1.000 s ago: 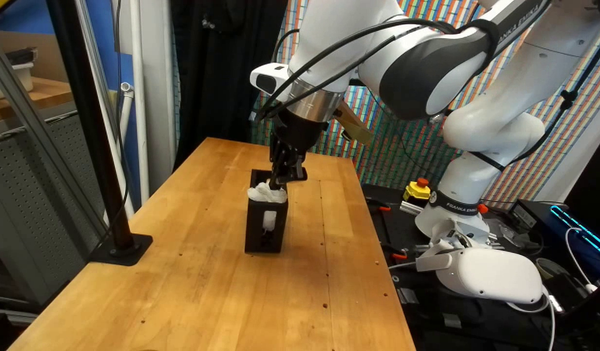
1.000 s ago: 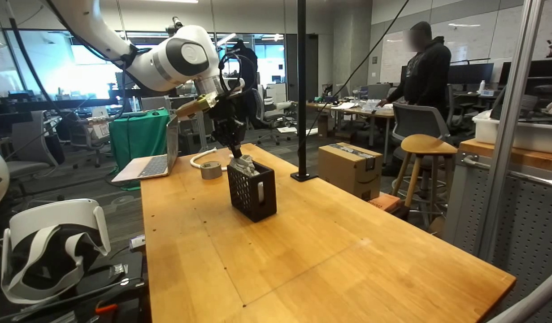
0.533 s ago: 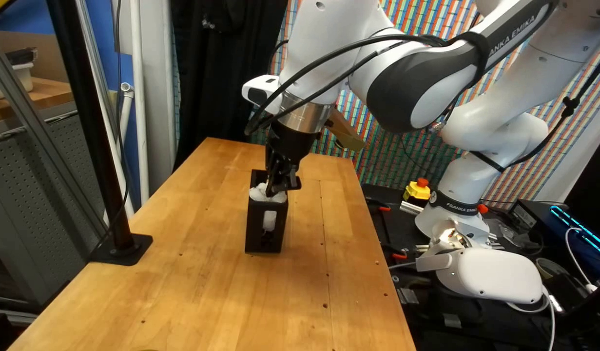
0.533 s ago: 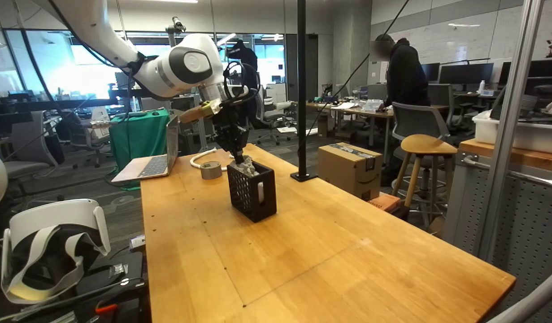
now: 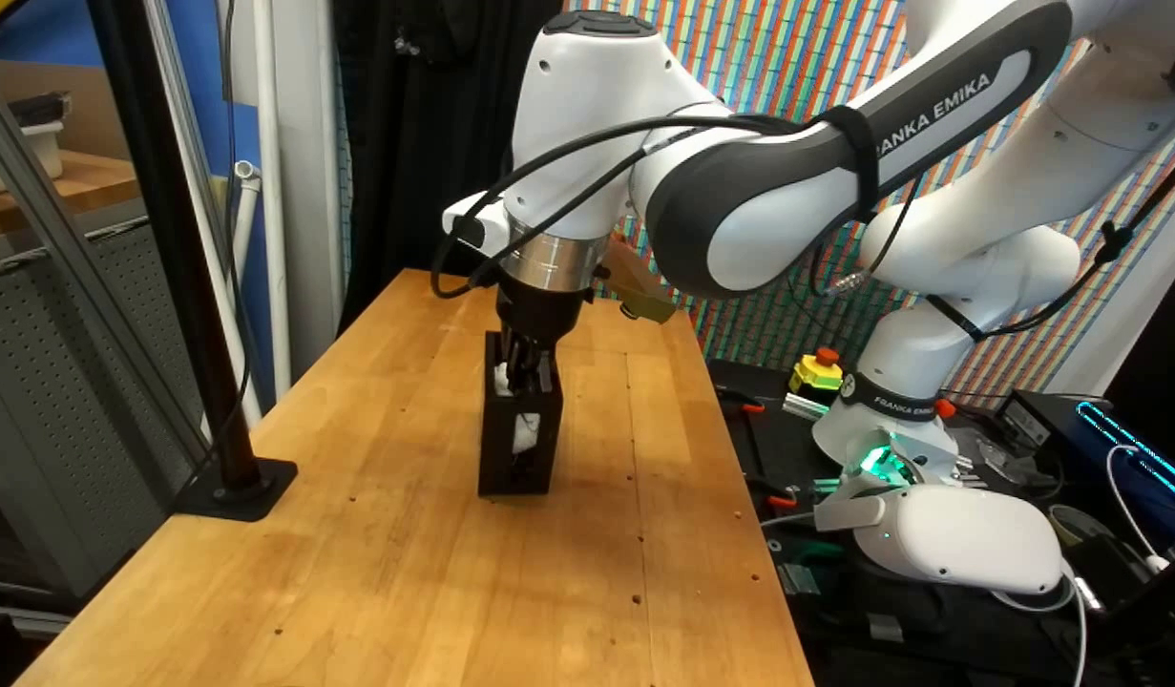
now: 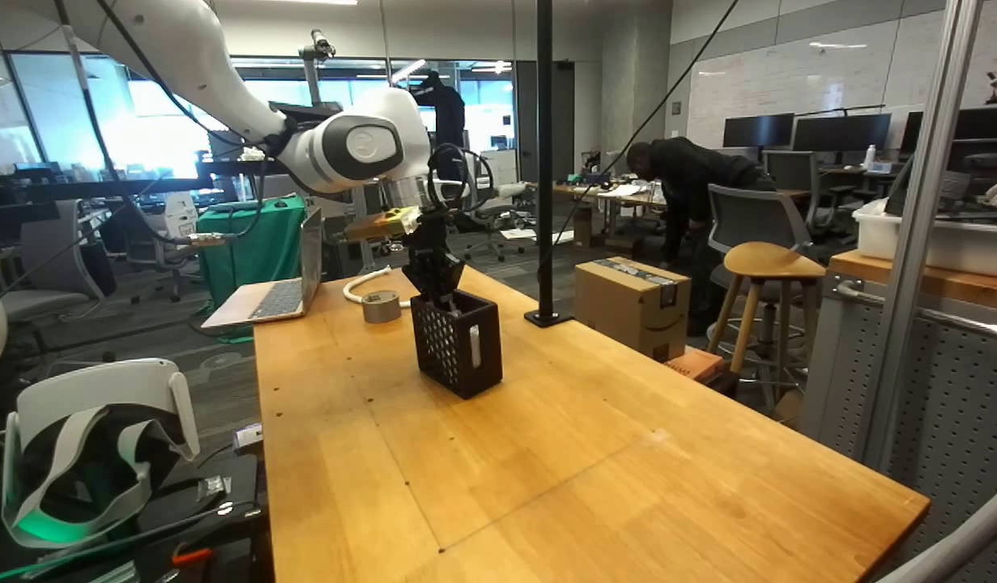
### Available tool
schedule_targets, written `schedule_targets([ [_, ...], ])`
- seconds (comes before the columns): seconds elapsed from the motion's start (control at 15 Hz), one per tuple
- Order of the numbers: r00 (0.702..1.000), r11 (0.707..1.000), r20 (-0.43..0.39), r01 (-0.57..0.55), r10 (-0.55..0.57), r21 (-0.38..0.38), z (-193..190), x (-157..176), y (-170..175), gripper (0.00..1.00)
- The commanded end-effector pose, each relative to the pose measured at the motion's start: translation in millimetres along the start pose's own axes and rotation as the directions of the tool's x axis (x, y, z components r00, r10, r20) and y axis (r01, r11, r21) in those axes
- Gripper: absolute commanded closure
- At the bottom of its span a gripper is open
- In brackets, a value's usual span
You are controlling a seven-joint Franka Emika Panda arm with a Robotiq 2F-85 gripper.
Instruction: Put the marker on the cloth, fold the cloth and put it in the box
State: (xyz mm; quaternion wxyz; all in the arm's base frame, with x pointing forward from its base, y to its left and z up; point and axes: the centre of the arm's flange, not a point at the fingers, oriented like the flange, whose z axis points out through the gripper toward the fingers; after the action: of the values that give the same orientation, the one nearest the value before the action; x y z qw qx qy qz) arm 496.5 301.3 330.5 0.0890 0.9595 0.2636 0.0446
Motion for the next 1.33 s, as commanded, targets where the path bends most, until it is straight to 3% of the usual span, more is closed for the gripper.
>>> schedule_targets([
  [0.0, 0.996, 1.000, 0.085, -0.005, 0.004, 0.016, 48, 19, 1, 0.94],
  [0.47, 0.994, 0.994, 0.107, -0.032, 0.021, 0.101, 41, 21, 14, 0.94],
  [0.93, 0.999, 0.994, 0.030, -0.037, 0.034, 0.106, -4, 11, 12, 0.94],
  [1.27, 0.998, 0.997, -0.058, -0.032, 0.035, 0.066, -40, 7, 8, 0.94],
])
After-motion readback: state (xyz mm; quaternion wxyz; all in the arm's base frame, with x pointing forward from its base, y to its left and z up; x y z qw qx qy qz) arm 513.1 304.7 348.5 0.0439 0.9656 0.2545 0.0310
